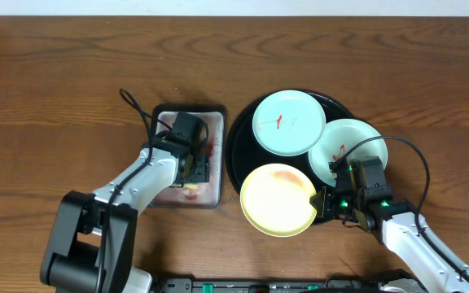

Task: Clean dirty plates on tray and stack at the side
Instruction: 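Return the sponge to the tray and release it with the left gripper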

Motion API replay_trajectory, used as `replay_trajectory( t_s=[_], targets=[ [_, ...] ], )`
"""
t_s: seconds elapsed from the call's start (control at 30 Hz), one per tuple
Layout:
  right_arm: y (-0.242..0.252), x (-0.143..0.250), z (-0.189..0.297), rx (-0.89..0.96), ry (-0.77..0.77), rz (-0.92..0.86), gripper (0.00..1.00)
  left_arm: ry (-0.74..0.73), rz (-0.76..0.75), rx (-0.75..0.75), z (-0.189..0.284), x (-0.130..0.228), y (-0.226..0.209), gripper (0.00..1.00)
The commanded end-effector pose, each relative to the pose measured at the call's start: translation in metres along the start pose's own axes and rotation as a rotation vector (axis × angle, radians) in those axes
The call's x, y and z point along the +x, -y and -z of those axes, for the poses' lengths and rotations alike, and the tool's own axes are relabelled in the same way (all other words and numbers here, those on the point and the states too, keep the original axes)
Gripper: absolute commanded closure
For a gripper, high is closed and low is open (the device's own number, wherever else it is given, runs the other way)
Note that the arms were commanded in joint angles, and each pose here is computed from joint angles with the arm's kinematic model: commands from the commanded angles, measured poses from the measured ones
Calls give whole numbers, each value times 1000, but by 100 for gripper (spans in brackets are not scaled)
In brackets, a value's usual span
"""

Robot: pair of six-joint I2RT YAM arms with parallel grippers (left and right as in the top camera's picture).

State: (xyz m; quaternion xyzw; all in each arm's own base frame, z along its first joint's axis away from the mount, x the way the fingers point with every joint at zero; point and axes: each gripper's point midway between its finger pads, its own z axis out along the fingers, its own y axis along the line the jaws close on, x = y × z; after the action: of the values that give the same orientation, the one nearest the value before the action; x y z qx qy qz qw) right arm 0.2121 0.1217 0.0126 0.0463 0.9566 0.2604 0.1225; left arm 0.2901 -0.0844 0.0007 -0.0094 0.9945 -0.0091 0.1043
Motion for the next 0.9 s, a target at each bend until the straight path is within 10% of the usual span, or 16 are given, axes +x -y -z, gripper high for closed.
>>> replay_trajectory(
  t_s=[0.0,0.57,0.87],
  targets=[
    [-1,3,-1,-11,-11,2,91,66,-16,-48,8,-14,-8,22],
    [-1,3,-1,-13,-10,2,92,172,-4,-55,-2,-42,-5,23],
    [-1,3,-1,-12,-9,2,92,194,-2,-47,-1,-48,-3,92]
  ],
)
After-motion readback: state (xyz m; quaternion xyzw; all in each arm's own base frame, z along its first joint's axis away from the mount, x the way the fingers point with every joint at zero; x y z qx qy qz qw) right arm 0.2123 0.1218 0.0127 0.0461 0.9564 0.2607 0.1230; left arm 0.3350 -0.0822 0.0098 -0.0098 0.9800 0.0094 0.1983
